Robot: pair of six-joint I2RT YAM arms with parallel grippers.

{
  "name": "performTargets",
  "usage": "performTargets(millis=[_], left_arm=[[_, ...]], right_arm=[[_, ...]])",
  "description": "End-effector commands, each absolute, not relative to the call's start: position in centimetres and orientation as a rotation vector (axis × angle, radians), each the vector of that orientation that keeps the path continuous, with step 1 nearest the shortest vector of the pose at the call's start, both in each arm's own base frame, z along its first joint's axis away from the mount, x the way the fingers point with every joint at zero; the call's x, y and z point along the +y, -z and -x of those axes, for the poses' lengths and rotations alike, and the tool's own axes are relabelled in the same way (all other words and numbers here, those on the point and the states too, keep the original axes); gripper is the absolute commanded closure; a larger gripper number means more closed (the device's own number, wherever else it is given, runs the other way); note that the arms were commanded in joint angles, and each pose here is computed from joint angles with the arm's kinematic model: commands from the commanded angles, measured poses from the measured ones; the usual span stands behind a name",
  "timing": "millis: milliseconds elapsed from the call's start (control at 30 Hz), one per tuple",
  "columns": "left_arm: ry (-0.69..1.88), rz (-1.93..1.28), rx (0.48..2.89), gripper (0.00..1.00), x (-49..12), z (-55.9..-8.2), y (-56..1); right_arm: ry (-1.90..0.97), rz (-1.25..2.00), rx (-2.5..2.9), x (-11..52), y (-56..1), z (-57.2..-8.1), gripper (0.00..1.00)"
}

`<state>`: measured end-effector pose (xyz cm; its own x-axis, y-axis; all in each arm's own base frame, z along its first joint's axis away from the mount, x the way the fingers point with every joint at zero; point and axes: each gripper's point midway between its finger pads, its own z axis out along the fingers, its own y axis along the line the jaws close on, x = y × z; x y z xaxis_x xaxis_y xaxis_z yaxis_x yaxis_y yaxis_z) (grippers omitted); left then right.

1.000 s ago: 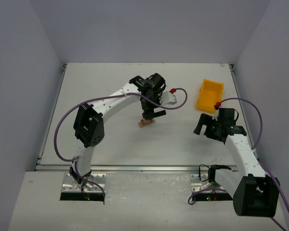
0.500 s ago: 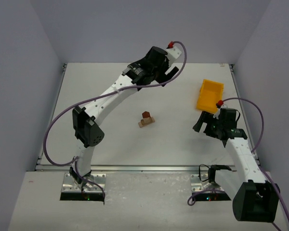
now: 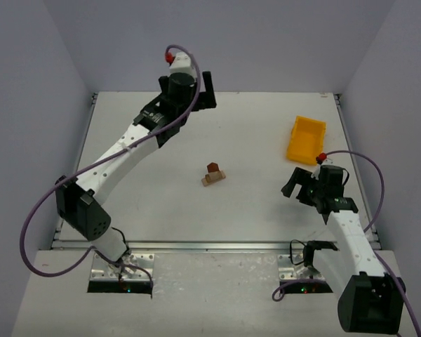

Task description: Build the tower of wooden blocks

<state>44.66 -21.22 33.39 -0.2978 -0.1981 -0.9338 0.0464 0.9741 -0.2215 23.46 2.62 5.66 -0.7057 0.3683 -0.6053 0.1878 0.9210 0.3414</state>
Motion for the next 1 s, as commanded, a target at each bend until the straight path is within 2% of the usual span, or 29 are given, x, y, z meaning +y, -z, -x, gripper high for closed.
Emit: performTargets(millis=[0,100,300,633,967], left_arm=[[0.237,0.529,1.898,0.00,-12.5,-44.6,-26.2],[0.169,0.575,1.897,0.00,-9.9,-42.4,-23.1],[-0.018,0.717,1.869,0.00,-5.4,-39.6,-21.0],[0.073,0.718,1.773,0.00,-4.8,-37.7,-22.7],[0.060,0.719,1.780,0.00,-4.5,-37.4,-22.1]], right_arm=[[-0.277,-0.427,2.263,1.5,-6.8,-24.8,0.01],[-0.263,-0.491,2.257,1.1,-6.9,-24.7,0.01],[-0.257,-0.525,2.205,0.8,-7.8,-25.1,0.01],[-0.103,-0.582,2.125,-1.7,-8.7,-24.2,0.01],[-0.110,-0.567,2.122,-1.5,-8.7,-24.2,0.01]])
